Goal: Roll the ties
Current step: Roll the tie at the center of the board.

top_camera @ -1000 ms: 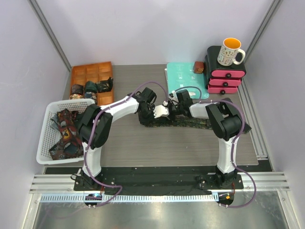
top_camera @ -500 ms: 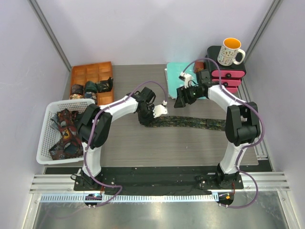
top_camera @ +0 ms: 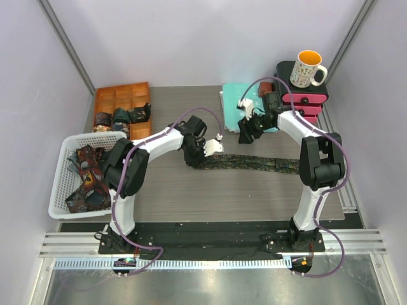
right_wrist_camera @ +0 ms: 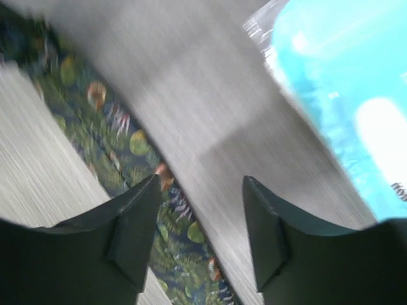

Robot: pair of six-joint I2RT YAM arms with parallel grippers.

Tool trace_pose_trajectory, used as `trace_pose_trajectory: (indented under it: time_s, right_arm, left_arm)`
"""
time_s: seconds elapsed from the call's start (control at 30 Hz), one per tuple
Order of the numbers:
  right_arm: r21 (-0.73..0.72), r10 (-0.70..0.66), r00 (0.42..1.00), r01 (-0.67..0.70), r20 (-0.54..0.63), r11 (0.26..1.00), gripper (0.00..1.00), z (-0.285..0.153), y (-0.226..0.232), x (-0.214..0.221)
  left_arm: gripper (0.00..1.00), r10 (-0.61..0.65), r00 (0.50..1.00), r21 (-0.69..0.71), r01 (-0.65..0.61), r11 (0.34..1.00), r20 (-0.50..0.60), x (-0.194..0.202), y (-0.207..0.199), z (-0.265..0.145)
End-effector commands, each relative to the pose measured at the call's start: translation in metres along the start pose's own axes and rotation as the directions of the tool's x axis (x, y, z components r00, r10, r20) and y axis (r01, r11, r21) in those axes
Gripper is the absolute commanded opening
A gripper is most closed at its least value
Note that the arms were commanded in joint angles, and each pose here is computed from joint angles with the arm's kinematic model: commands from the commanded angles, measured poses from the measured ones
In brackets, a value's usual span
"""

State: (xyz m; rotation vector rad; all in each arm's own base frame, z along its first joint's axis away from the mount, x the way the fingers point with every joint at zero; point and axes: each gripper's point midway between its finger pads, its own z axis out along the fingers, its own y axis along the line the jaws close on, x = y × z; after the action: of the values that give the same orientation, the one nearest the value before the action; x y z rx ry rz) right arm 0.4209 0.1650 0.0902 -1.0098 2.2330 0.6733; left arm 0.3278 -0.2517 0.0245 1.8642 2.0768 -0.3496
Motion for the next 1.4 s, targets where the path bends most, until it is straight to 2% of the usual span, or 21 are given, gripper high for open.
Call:
trace_pose_trajectory:
  time_s: [0.0, 0.13, 0.27, 0.6, 0.8, 0.97, 1.07, 1.1, 1.2, 1.37]
  right_arm:
    - [-0.040, -0.311, 0.950, 0.309, -0.038, 0.950, 0.56, -0.009, 0.029, 0.015]
    - [-0.102, -0.449, 0.888, 0.440, -0.099, 0.892, 0.45, 0.001, 0.056, 0.043]
    - [-0.088, -0.499, 0.858, 0.491, -0.124, 0.866, 0.44, 0.015, 0.065, 0.051]
    - [-0.037, -0.521, 0.843, 0.521, -0.133, 0.853, 0.43, 0.028, 0.055, 0.051]
    - [-0.070, -0.554, 0.819, 0.550, -0.150, 0.832, 0.31, 0.029, 0.060, 0.070]
    - [-0.080, -0.573, 0.806, 0.568, -0.149, 0.819, 0.33, 0.028, 0.061, 0.082]
    - [-0.050, -0.581, 0.801, 0.581, -0.147, 0.813, 0.24, 0.029, 0.056, 0.079]
    - [-0.044, -0.579, 0.802, 0.579, -0.147, 0.814, 0.16, 0.029, 0.055, 0.078]
    - [-0.026, -0.569, 0.810, 0.572, -0.143, 0.820, 0.01, 0.026, 0.051, 0.076]
    - [0.023, -0.572, 0.813, 0.578, -0.113, 0.816, 0.01, 0.012, 0.050, 0.058]
  left_arm:
    - [0.18, -0.037, 0.995, 0.108, 0.047, 0.993, -0.093, 0.034, -0.022, 0.024]
    - [0.17, -0.043, 0.995, 0.112, 0.053, 0.992, -0.092, 0.033, -0.023, 0.024]
    - [0.17, -0.043, 0.995, 0.112, 0.053, 0.992, -0.093, 0.036, -0.023, 0.023]
    - [0.17, -0.051, 0.994, 0.115, 0.062, 0.991, -0.092, 0.038, -0.025, 0.023]
    - [0.14, -0.088, 0.993, 0.110, 0.097, 0.989, -0.081, 0.037, -0.019, 0.023]
    - [0.13, -0.096, 0.992, 0.116, 0.105, 0.988, -0.080, 0.037, -0.018, 0.021]
    - [0.13, -0.109, 0.991, 0.112, 0.117, 0.987, -0.075, 0.037, -0.016, 0.020]
    - [0.12, -0.118, 0.990, 0.114, 0.125, 0.986, -0.072, 0.037, -0.015, 0.019]
    - [0.10, -0.133, 0.989, 0.107, 0.139, 0.985, -0.059, 0.036, -0.011, 0.017]
    - [0.08, -0.168, 0.986, 0.095, 0.169, 0.981, -0.025, 0.035, -0.006, 0.012]
